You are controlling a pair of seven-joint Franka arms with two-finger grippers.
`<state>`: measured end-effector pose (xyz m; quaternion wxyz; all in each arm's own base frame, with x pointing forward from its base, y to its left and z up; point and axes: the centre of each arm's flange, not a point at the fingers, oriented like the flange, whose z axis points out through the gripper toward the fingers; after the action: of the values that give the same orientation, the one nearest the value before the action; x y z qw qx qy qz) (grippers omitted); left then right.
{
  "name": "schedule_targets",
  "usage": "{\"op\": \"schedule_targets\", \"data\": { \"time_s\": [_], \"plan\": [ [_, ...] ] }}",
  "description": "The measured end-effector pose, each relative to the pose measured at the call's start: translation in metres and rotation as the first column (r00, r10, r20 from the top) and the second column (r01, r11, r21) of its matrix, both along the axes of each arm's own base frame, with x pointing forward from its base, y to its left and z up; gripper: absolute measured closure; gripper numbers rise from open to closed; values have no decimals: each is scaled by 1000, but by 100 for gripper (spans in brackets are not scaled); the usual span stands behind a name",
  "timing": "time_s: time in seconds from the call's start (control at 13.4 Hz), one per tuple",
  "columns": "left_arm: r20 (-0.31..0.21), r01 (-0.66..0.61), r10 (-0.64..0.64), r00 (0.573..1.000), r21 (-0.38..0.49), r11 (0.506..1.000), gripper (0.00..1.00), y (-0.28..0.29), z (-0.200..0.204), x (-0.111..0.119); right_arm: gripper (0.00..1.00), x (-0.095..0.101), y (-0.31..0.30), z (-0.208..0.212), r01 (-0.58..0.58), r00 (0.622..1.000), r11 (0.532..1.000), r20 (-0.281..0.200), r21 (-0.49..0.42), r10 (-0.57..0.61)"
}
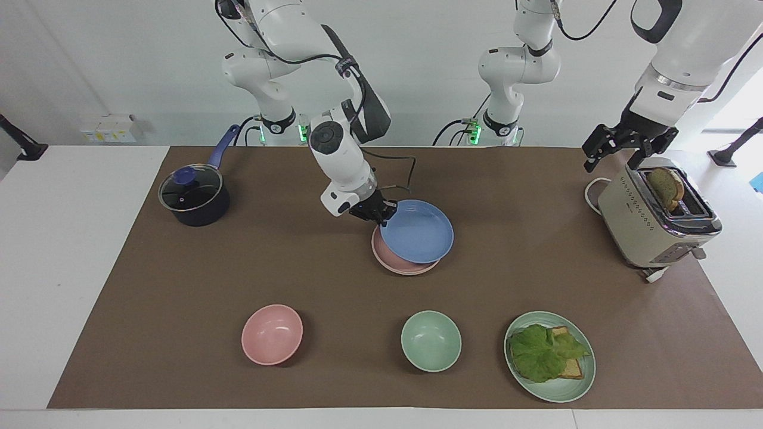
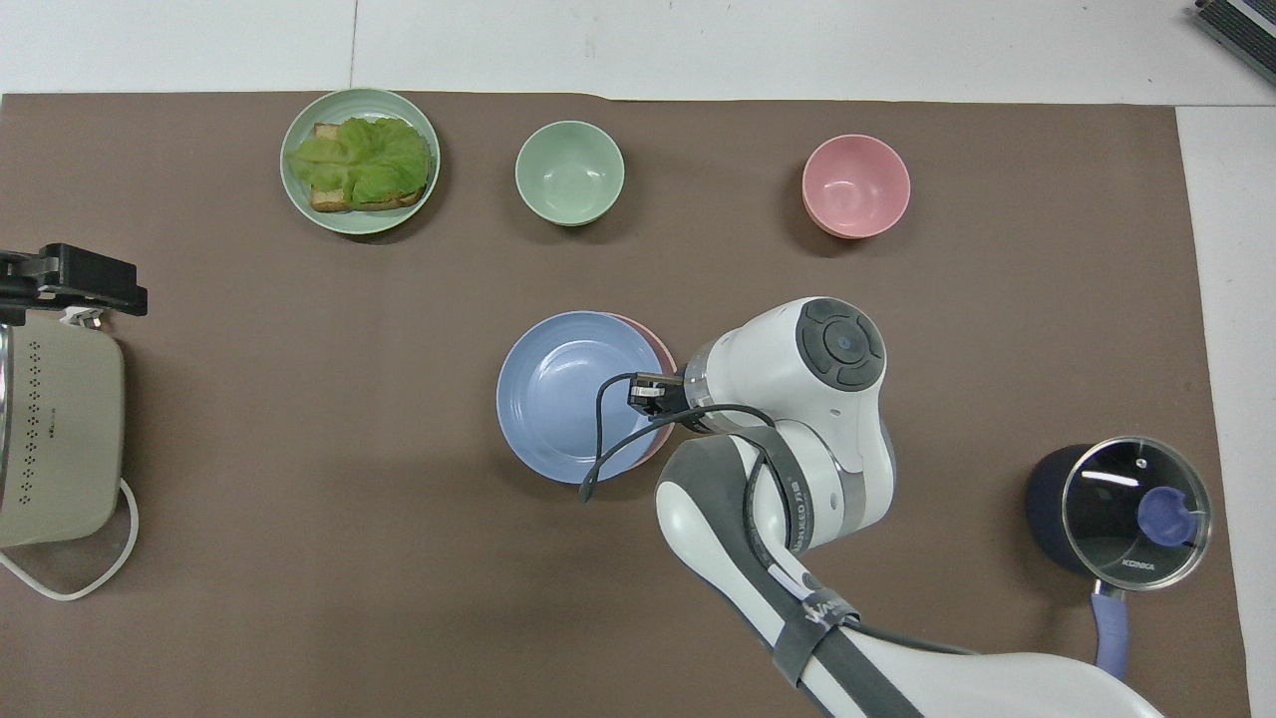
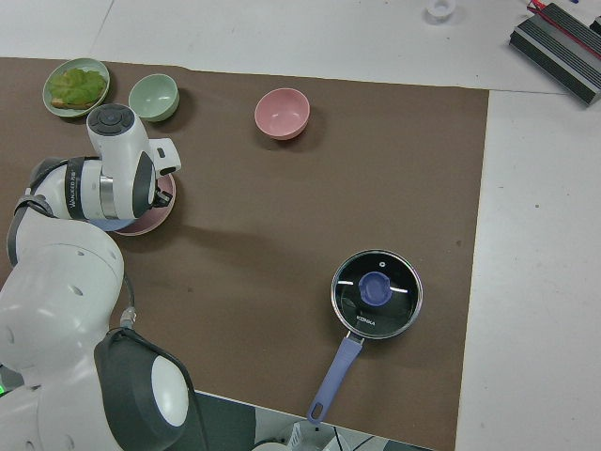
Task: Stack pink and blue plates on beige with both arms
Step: 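Carry the blue plate onto the pink plate and lower it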
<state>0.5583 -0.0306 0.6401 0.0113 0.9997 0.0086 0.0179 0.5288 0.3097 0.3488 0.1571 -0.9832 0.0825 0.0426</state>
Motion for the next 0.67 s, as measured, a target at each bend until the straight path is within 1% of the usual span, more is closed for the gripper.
{"op": "schedule_targets", "data": {
  "time_s": [0.22, 0.67],
  "plan": [
    [0, 0, 0, 1000, 0, 1000, 0, 0, 0, 0, 94, 2, -6, -2, -20, 1000, 1000, 7, -3, 20],
    [0, 0, 0, 1000, 0, 1000, 0, 0, 0, 0, 94, 4, -10, -13, -22, 1000, 1000, 2, -10, 22]
  ]
}}
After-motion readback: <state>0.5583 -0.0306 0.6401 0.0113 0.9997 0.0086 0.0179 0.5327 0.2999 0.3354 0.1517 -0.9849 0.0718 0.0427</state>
